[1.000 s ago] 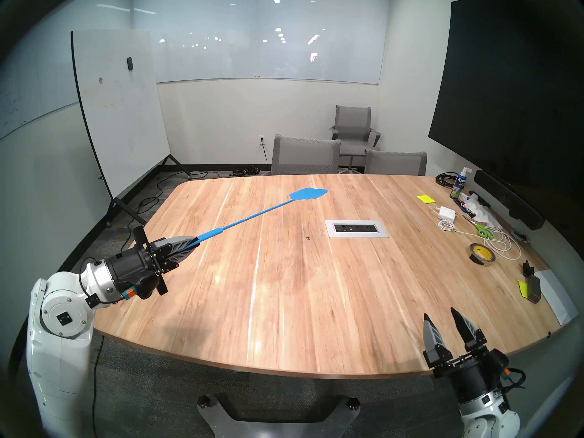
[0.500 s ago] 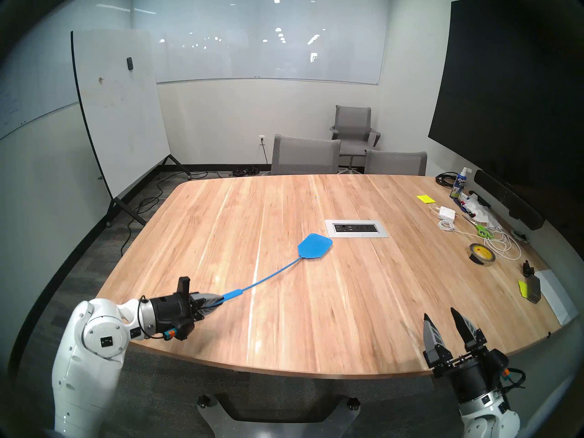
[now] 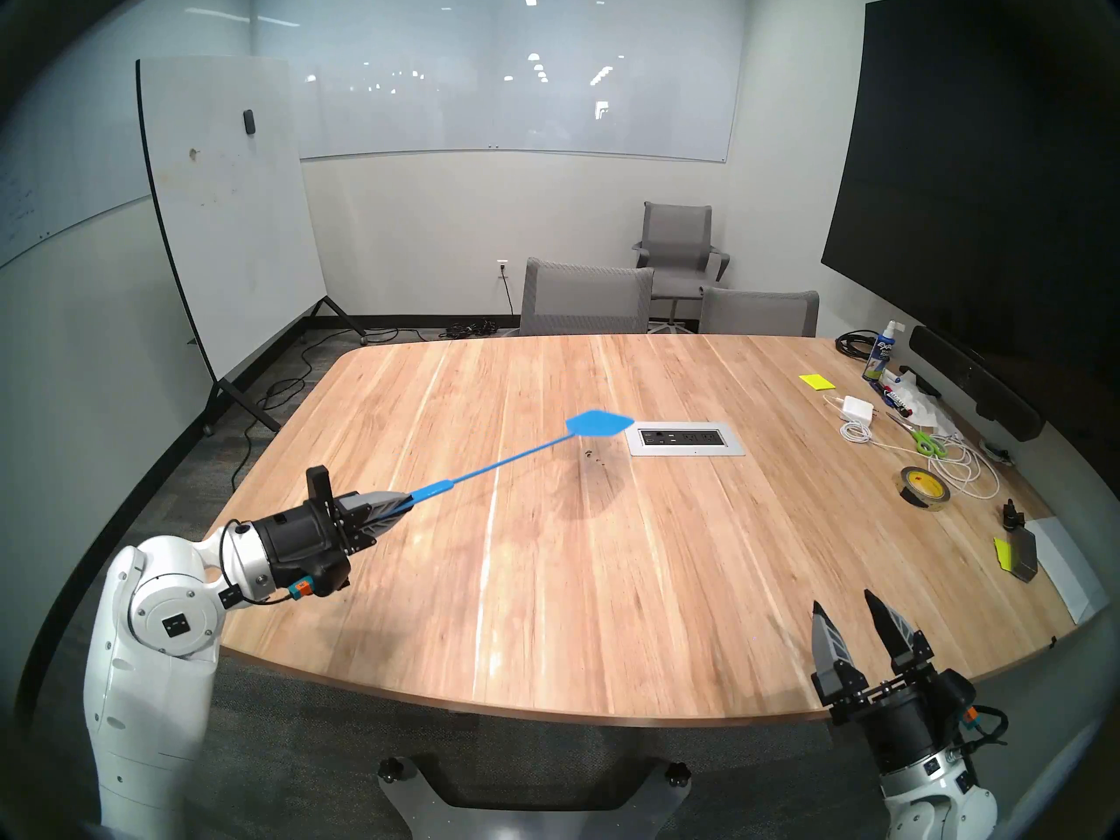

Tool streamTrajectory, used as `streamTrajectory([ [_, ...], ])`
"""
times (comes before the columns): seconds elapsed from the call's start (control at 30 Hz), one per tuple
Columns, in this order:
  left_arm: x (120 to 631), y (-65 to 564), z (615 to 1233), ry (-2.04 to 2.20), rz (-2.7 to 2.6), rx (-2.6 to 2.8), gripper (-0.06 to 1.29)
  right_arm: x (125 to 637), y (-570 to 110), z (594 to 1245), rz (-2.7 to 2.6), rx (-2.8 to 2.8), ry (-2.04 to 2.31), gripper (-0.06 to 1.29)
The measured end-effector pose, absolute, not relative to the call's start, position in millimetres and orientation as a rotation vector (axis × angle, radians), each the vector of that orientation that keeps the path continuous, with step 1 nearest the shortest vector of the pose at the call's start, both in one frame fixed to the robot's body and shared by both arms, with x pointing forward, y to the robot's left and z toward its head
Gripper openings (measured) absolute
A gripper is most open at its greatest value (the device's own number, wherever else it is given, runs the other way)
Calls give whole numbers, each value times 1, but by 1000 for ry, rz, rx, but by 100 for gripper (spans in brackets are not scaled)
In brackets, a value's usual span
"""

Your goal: Swat a bug on table

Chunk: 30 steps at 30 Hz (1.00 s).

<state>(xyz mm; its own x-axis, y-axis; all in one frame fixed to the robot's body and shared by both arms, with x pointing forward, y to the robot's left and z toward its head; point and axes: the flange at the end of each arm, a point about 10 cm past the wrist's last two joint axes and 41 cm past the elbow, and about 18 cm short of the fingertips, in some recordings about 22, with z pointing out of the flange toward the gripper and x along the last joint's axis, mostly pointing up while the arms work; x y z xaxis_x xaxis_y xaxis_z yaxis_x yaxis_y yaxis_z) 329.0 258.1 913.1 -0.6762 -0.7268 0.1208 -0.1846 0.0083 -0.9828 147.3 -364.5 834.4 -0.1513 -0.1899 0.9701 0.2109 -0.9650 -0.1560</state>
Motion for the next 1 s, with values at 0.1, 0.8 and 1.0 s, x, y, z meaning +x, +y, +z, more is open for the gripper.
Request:
streamTrajectory([
  [0.1, 325, 263, 934, 1791, -1754, -908, 5, 147, -365, 834, -2202, -1851, -24, 124],
  [0.8, 305, 280, 1027, 1514, -1939, -839, 5, 147, -365, 835, -2202, -1851, -24, 124],
  [1.0, 304, 274, 1042, 1531, -1945, -828, 5, 147, -365, 834, -2202, -1852, -24, 124],
])
